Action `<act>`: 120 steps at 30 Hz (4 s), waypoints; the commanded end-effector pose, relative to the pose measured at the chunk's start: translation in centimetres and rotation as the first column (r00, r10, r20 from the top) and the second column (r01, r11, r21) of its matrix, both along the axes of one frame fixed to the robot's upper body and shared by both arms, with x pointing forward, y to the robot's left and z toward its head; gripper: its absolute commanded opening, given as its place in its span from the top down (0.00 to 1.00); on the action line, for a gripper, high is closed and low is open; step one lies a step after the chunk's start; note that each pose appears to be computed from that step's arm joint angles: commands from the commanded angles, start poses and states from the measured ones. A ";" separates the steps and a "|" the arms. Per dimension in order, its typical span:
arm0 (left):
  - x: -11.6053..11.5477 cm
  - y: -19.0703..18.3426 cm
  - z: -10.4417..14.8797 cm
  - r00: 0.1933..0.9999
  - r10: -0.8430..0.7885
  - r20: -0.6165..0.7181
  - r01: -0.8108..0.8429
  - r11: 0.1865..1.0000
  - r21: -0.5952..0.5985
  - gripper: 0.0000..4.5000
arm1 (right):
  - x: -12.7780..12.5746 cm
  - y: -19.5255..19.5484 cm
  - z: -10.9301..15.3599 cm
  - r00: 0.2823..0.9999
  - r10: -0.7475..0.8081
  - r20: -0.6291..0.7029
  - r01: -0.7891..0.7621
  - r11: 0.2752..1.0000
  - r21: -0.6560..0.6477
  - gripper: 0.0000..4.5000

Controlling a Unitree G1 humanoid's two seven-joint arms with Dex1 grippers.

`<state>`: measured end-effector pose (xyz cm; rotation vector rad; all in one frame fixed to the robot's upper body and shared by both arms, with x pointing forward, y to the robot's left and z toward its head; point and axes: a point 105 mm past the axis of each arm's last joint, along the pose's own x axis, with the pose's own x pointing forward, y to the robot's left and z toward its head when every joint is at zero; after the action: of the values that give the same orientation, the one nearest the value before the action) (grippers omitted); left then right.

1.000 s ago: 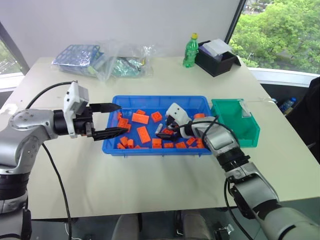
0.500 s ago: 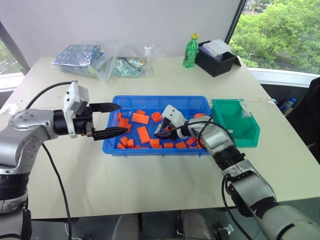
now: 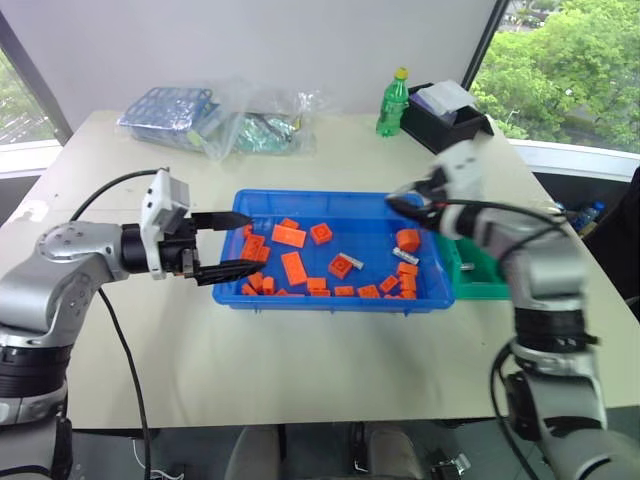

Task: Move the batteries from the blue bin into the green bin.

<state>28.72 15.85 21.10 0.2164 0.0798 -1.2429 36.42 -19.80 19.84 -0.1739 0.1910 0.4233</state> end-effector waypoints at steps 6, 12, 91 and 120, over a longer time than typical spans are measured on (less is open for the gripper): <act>0.7 -1.2 0.9 0.997 -0.062 0.045 0.063 0.998 -0.010 0.00 | -2.7 -6.2 -1.7 0.978 -0.201 -0.057 0.201 0.980 -0.008 0.51; 0.8 -1.4 1.0 0.996 -0.070 0.052 0.071 0.997 -0.012 0.00 | -2.1 -7.9 -2.6 0.962 -0.266 -0.057 0.262 0.963 -0.066 0.02; 0.5 -3.3 2.0 0.989 -0.119 0.083 0.124 0.990 -0.060 0.00 | -1.4 -3.9 2.8 0.998 -0.049 0.026 0.052 0.989 -0.141 0.21; 0.2 -3.1 2.1 0.991 -0.087 0.099 0.095 0.992 -0.081 0.00 | 0.6 3.2 -7.1 0.912 0.010 -0.410 -0.114 0.967 -0.230 0.21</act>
<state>29.46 12.57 21.82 0.1847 0.0024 -1.3225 36.51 -15.60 11.78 -0.3141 0.6715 0.5381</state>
